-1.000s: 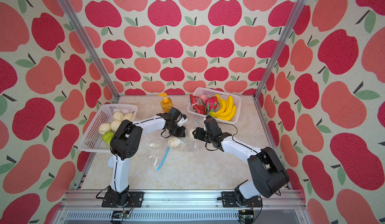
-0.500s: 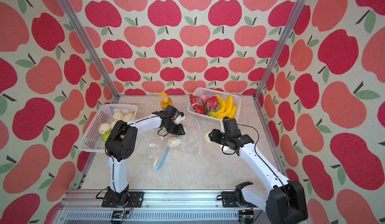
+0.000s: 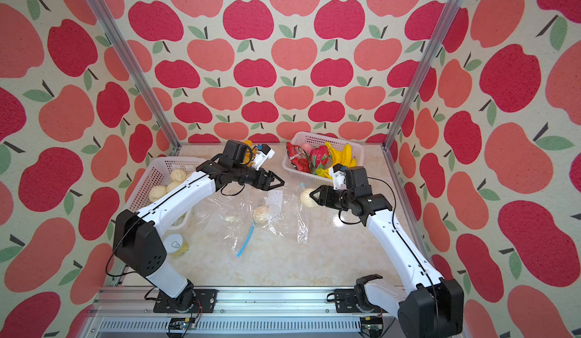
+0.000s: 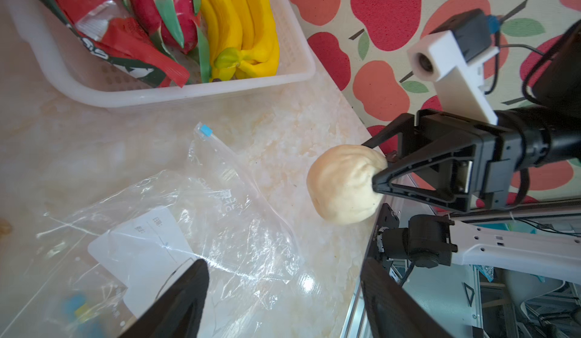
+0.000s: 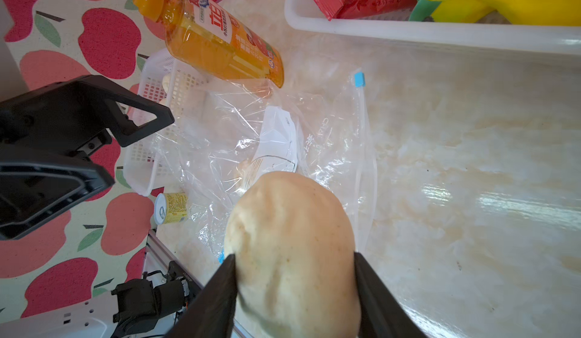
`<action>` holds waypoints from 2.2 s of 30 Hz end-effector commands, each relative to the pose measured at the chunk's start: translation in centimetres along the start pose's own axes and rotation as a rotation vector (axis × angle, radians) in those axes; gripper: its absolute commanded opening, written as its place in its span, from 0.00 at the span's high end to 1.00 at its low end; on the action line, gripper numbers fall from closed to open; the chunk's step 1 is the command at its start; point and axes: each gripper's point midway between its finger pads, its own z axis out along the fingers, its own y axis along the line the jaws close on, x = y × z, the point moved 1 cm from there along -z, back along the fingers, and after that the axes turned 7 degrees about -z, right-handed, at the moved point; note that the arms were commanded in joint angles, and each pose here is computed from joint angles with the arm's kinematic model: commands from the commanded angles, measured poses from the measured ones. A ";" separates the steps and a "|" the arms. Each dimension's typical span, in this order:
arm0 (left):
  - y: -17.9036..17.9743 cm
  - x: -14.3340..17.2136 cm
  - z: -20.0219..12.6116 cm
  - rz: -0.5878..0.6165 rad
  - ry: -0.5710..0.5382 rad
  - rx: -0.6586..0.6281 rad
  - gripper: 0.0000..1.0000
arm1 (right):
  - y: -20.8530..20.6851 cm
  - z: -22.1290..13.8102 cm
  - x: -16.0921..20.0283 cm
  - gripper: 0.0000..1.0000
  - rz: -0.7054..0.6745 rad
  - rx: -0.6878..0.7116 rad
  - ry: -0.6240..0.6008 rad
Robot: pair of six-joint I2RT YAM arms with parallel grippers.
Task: Open the zip-top bag and take out the pear
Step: Pick up the pear from the zipper food storage bag, then place the pear in the basket.
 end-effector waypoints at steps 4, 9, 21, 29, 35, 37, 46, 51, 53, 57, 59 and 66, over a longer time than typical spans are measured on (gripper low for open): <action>-4.4 1.4 -1.7 0.380 -0.085 0.192 0.13 | 4.0 -0.6 -2.6 0.49 -0.063 -0.193 -0.007; -5.7 2.8 -1.2 0.651 -0.101 0.161 0.08 | 6.7 -1.3 -3.3 0.49 -0.125 -0.336 0.016; -6.0 0.6 1.6 0.729 -0.128 0.064 0.08 | 9.8 -1.7 -2.9 0.49 -0.180 -0.493 0.074; -6.7 0.4 1.4 0.726 -0.127 0.100 0.23 | 10.0 -1.5 -2.8 0.39 -0.184 -0.489 0.073; -5.3 0.2 0.9 0.685 -0.131 0.038 0.35 | 8.6 -1.0 -3.4 0.16 -0.166 -0.399 0.041; -3.5 0.0 0.2 0.616 -0.124 -0.012 0.36 | 7.2 -1.0 -4.0 0.15 -0.118 -0.330 0.019; 10.5 -1.5 -11.4 0.262 -0.251 -0.520 0.40 | 1.7 -2.0 -3.3 0.16 -0.058 -0.059 -0.020; 18.3 0.0 -20.8 0.073 -0.326 -0.860 0.38 | 0.0 -1.4 -1.3 0.17 -0.044 0.003 0.038; 20.8 0.8 -23.4 0.017 -0.330 -0.956 0.39 | -0.3 -1.4 -0.9 0.17 -0.043 0.015 0.042; 25.1 2.7 -27.2 -0.094 -0.324 -1.059 0.39 | -0.5 -1.5 -0.5 0.17 -0.039 0.022 0.041; 26.8 3.6 -27.9 -0.142 -0.300 -1.082 0.39 | -0.6 -1.4 -0.4 0.17 -0.032 0.021 0.044; 30.5 6.3 -27.8 -0.268 -0.232 -1.095 0.37 | -0.9 -0.9 -0.1 0.18 0.000 0.016 0.049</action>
